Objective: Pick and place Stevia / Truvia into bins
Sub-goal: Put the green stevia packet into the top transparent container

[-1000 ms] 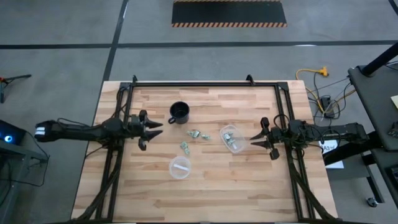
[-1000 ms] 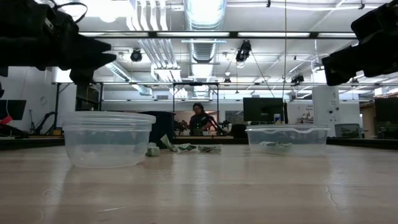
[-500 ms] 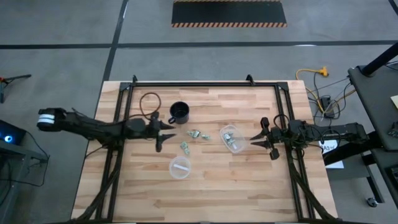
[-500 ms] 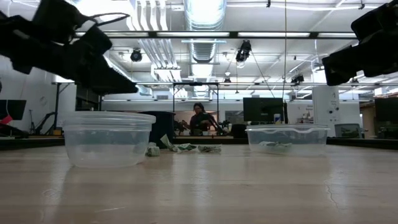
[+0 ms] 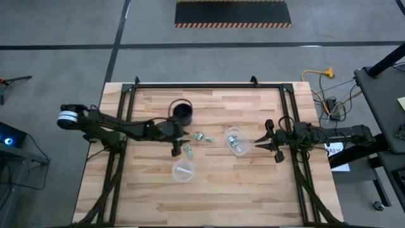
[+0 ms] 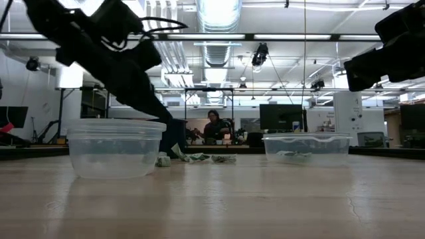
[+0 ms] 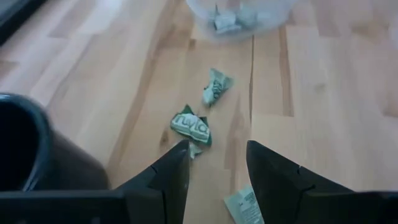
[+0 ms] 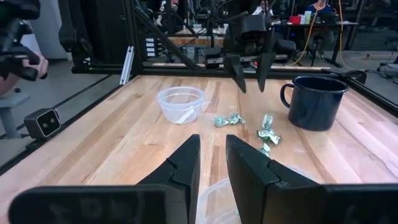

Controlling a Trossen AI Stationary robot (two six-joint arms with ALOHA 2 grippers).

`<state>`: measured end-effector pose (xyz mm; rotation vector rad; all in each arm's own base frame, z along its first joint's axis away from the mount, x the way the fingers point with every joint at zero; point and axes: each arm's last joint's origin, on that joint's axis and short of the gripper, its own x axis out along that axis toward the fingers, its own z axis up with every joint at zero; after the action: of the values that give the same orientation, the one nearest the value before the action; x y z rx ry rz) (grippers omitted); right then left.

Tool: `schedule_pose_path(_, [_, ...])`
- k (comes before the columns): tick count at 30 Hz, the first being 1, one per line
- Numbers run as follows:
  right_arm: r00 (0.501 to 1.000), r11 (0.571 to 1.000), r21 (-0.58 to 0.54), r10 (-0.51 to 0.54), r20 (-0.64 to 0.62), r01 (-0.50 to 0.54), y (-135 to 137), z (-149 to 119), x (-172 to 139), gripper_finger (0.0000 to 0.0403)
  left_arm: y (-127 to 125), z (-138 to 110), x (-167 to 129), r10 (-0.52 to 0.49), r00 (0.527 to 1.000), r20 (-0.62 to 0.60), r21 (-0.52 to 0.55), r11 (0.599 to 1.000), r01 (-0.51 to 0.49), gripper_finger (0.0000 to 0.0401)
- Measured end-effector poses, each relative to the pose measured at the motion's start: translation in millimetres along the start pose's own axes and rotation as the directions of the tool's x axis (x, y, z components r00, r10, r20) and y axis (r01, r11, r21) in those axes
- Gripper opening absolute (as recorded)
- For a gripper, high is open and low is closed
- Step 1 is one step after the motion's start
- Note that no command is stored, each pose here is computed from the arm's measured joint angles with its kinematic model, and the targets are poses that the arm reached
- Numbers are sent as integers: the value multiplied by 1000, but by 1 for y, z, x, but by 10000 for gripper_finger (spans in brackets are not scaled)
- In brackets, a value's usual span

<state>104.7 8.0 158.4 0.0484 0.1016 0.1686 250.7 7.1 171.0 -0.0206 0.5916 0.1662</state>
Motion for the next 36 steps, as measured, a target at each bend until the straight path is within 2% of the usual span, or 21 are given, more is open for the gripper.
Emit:
schedule_pose_path(5, [1000, 1000, 0, 0, 0, 0, 0, 0, 0, 68, -9, 22, 10, -2, 997, -74, 96, 995, 9, 141])
schedule_pose_path(12, [1000, 1000, 0, -1, 0, 1, 0, 0, 0, 68, -12, 41, 19, 5, 993, -114, 138, 990, 10, 141])
schedule_pose_path(17, [1000, 1000, 0, -1, 0, 1, 0, 0, 0, 68, -14, 52, 27, 10, 989, -147, 246, 969, 27, 141])
schedule_pose_path(27, [1000, 1000, 0, -1, 2, 1, 0, 0, 0, 68, -12, 47, 66, 46, 955, -292, 272, 962, 37, 141])
schedule_pose_path(36, [1000, 1000, 0, -1, 2, 1, 0, 0, 0, 68, -5, 49, 78, 115, 947, -300, 270, 962, -32, 141])
